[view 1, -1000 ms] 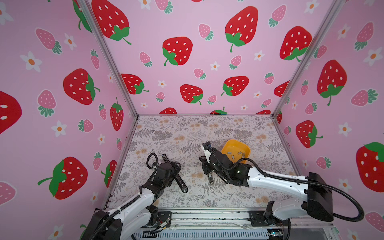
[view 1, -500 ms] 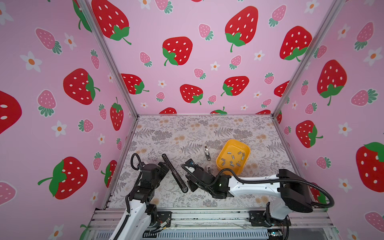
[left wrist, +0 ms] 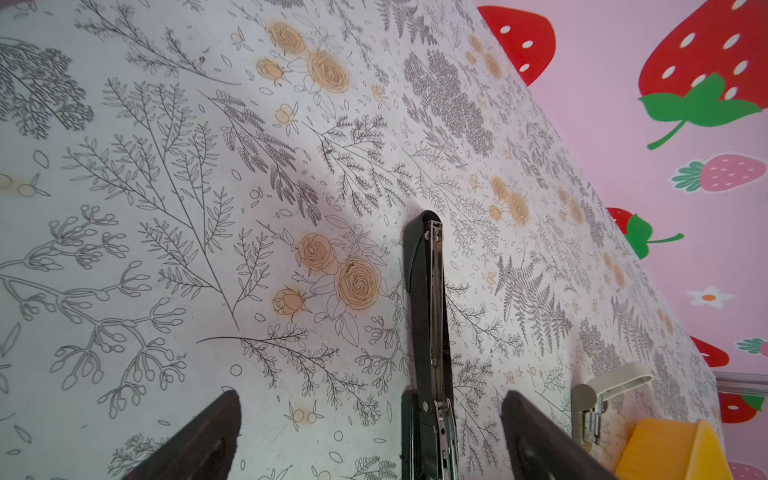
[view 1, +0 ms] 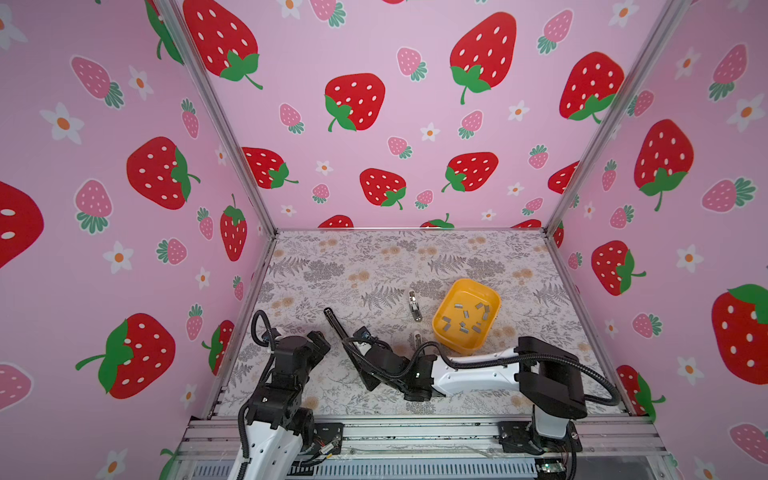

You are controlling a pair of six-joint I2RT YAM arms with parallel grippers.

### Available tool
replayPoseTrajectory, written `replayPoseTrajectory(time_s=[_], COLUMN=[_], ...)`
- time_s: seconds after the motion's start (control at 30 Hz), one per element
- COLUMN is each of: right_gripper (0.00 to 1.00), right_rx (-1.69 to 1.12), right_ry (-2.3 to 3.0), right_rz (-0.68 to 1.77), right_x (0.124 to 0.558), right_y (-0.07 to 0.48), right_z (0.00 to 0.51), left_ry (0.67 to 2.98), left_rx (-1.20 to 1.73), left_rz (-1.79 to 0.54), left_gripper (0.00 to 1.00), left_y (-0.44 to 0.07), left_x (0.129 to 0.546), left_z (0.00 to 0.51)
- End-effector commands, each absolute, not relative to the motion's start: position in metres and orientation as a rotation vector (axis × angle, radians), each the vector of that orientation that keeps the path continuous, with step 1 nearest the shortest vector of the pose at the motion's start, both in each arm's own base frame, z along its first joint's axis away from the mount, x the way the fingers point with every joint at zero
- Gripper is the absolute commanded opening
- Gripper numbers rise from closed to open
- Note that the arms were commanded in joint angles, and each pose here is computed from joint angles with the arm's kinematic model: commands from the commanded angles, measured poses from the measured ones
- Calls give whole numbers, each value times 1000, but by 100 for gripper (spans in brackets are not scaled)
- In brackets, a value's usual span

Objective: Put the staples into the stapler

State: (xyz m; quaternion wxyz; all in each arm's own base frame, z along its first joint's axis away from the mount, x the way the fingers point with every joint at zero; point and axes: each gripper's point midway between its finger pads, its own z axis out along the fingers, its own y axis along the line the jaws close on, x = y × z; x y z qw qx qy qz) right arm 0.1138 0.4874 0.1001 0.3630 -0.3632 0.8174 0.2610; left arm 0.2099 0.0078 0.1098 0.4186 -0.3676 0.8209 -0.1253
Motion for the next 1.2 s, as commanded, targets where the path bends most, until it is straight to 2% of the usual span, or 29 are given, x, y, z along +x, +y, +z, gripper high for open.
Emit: replayPoseTrajectory(time_s=[0.0, 1.17], right_gripper=[8, 8], right_rx=[-895, -912], right_ry=[2096, 2134], right_rz=[673, 584], right_x=[117, 137], right_y=[494, 499], right_z=[101, 72], left_ry=[2061, 2067], left_rx=[-939, -947], left_rz=[-236, -225], left_gripper=[99, 99], left_y=[19, 19], left_x=[201, 203], left_z=[109, 105])
